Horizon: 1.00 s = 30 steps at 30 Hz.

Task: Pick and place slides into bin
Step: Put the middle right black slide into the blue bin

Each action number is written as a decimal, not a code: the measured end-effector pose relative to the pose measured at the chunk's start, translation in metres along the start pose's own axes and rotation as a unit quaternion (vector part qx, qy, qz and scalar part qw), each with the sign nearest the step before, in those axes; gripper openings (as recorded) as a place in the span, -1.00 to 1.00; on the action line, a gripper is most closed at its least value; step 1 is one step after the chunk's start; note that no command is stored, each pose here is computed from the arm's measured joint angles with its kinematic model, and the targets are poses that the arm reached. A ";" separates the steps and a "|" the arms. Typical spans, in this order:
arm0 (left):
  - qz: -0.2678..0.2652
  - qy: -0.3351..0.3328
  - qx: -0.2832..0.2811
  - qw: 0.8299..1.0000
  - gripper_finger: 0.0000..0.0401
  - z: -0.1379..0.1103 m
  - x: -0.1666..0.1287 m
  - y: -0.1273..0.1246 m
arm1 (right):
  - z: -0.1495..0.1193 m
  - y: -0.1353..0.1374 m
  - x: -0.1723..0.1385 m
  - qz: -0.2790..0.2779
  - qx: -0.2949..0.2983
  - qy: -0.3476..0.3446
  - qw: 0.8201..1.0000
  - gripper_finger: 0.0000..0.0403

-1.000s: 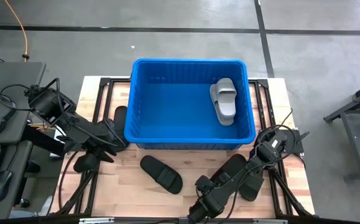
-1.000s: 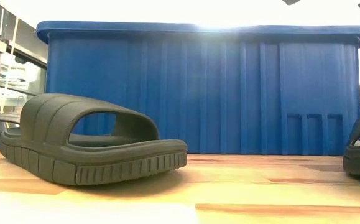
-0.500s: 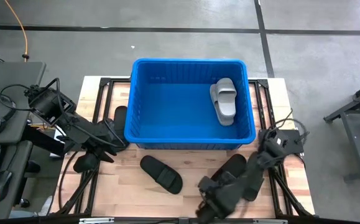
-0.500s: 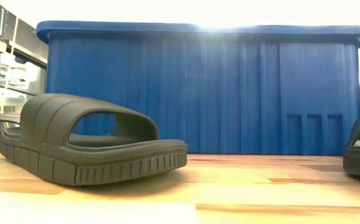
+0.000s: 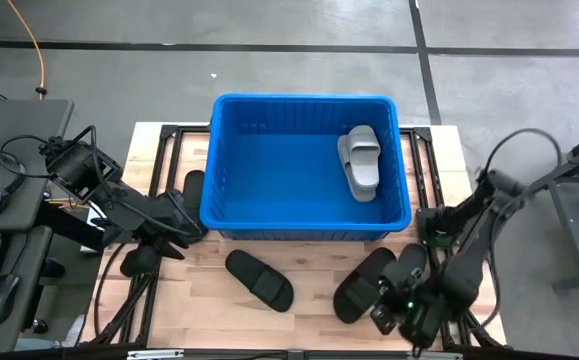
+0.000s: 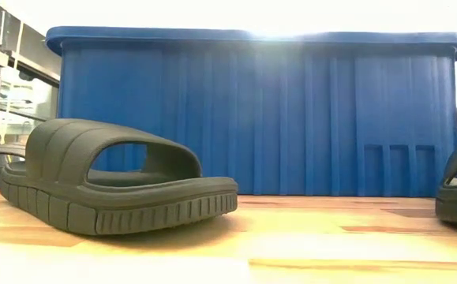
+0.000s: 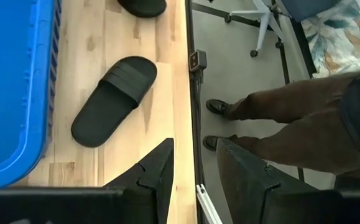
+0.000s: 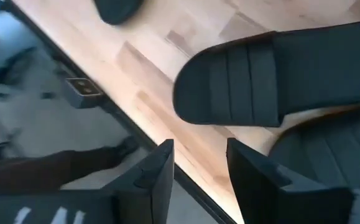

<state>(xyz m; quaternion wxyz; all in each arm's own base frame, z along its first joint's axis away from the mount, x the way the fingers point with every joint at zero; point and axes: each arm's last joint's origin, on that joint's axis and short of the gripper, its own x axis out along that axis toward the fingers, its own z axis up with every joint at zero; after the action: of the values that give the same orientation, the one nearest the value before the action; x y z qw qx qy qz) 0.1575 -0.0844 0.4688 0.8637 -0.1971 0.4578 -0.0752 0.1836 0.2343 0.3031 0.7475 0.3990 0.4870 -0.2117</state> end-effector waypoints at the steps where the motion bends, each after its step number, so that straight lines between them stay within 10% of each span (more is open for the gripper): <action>1: 0.002 -0.002 -0.005 1.000 -0.45 0.000 0.000 0.000 | 0.001 -0.008 0.002 0.020 0.007 0.001 1.000 -0.31; 10: 0.007 -0.010 -0.069 0.998 -0.45 0.001 0.000 0.000 | 0.003 -0.068 0.021 0.110 0.032 0.003 0.993 -0.27; 30: 0.023 -0.032 -0.122 0.992 -0.45 0.002 0.000 0.001 | -0.006 -0.105 0.075 0.108 -0.012 -0.003 0.994 0.04</action>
<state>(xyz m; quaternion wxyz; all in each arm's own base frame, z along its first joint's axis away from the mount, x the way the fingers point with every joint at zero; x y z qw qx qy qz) 0.1593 -0.0828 0.4695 0.8487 -0.2927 0.4404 0.0073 0.1391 0.1823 0.1937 0.7722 0.4396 0.4416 -0.1245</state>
